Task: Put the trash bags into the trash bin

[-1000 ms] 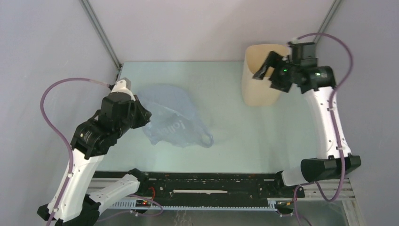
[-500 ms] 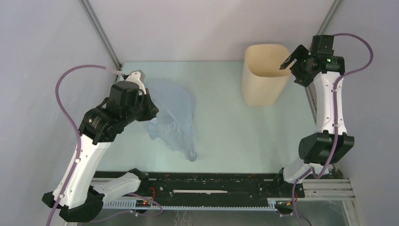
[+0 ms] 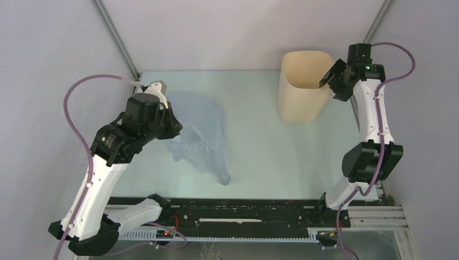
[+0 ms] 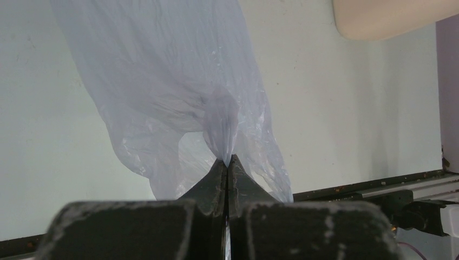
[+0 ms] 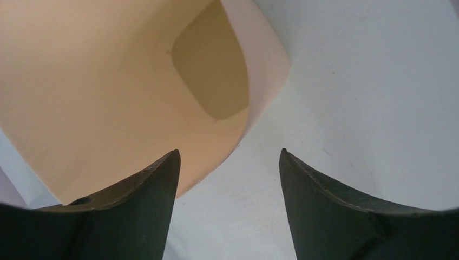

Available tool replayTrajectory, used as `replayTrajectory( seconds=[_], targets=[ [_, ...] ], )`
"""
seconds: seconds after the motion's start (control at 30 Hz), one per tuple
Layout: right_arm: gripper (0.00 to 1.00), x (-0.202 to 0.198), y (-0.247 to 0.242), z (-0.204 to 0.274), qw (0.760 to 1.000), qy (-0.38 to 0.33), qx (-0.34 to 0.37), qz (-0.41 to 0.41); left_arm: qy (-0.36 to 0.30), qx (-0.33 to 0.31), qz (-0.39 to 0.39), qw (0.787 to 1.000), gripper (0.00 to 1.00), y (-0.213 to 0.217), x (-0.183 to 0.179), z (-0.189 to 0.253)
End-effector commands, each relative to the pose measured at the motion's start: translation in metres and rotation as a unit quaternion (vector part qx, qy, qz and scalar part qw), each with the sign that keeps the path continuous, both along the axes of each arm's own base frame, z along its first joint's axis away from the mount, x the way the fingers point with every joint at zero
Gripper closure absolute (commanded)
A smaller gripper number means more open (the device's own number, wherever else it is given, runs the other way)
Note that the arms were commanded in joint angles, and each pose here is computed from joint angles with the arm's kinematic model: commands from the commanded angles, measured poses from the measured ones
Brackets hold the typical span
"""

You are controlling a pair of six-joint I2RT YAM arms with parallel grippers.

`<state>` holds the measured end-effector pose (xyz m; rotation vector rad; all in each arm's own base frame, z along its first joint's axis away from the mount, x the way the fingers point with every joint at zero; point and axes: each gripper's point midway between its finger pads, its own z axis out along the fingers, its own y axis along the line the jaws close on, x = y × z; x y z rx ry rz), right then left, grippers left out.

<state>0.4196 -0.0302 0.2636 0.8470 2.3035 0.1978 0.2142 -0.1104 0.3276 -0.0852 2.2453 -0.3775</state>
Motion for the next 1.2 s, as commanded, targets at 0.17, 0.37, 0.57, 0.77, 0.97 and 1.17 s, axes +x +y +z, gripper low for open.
replayTrajectory(
  seconds=[0.17,0.37,0.57,0.77,0.97,1.17],
  targets=[
    [0.37,-0.008,0.03,-0.019,0.999,0.026,-0.011,0.03,-0.022,-0.041,-0.002,0.999,1.0,-0.003,-0.008,0.017],
    [0.59,-0.026,0.046,-0.012,0.996,0.033,-0.02,0.077,-0.034,-0.041,0.02,0.998,1.0,0.007,-0.012,0.016],
    [0.85,-0.052,0.072,-0.005,0.986,0.049,0.008,0.16,-0.062,-0.064,0.036,0.995,1.0,0.013,-0.018,0.031],
    [1.0,-0.083,0.111,0.005,0.967,0.058,-0.001,0.248,-0.079,-0.077,0.034,0.993,1.0,0.014,-0.021,0.044],
    [1.0,-0.103,0.149,0.012,0.95,0.074,-0.007,0.302,-0.094,-0.086,0.047,0.991,1.0,0.026,-0.035,0.055],
    [1.0,-0.117,0.155,0.011,0.946,0.116,-0.049,0.3,-0.103,-0.117,0.044,0.987,1.0,0.026,-0.047,0.064]
  ],
)
